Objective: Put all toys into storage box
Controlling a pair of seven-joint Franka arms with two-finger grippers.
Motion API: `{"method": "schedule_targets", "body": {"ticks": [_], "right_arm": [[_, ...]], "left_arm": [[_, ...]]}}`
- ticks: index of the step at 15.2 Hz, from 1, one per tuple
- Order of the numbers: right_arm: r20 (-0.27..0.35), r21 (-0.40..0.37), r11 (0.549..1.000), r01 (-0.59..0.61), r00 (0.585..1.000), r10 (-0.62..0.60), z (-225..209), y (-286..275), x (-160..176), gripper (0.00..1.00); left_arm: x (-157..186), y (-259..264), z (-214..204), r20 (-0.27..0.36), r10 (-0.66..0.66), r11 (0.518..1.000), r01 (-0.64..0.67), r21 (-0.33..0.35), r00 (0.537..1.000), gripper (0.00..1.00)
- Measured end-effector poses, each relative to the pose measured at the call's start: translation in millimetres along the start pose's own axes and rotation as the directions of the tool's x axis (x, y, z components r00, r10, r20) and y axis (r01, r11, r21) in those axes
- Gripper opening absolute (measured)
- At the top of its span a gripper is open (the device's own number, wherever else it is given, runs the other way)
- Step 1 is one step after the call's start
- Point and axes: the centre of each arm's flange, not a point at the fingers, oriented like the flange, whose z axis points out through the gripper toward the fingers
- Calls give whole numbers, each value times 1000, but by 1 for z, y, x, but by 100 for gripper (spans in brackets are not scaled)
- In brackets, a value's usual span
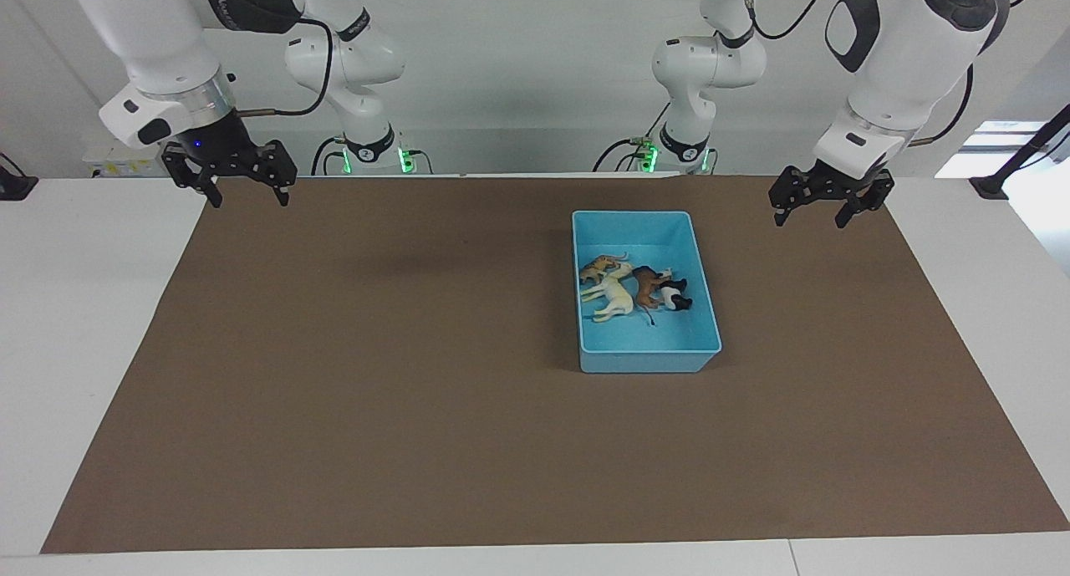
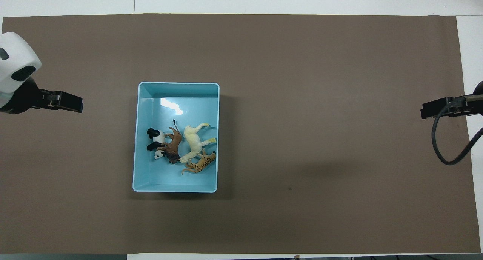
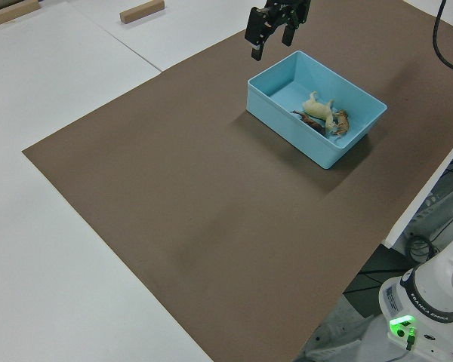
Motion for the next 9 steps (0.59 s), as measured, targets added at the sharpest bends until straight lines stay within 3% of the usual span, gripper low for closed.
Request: {"method": "schedule_targets", "body": {"ticks": [5,9], "right_arm": [[5,0,1000,-10,1000,10,0,5,-1,100],[5,0,1000,-10,1000,10,0,5,-1,100]], "left_arm": [[-2,-8,-2,-11,-27,998,27,-56,1000,100],[-2,-5,-2,-12,-24,998,23,-63,1000,100]]}}
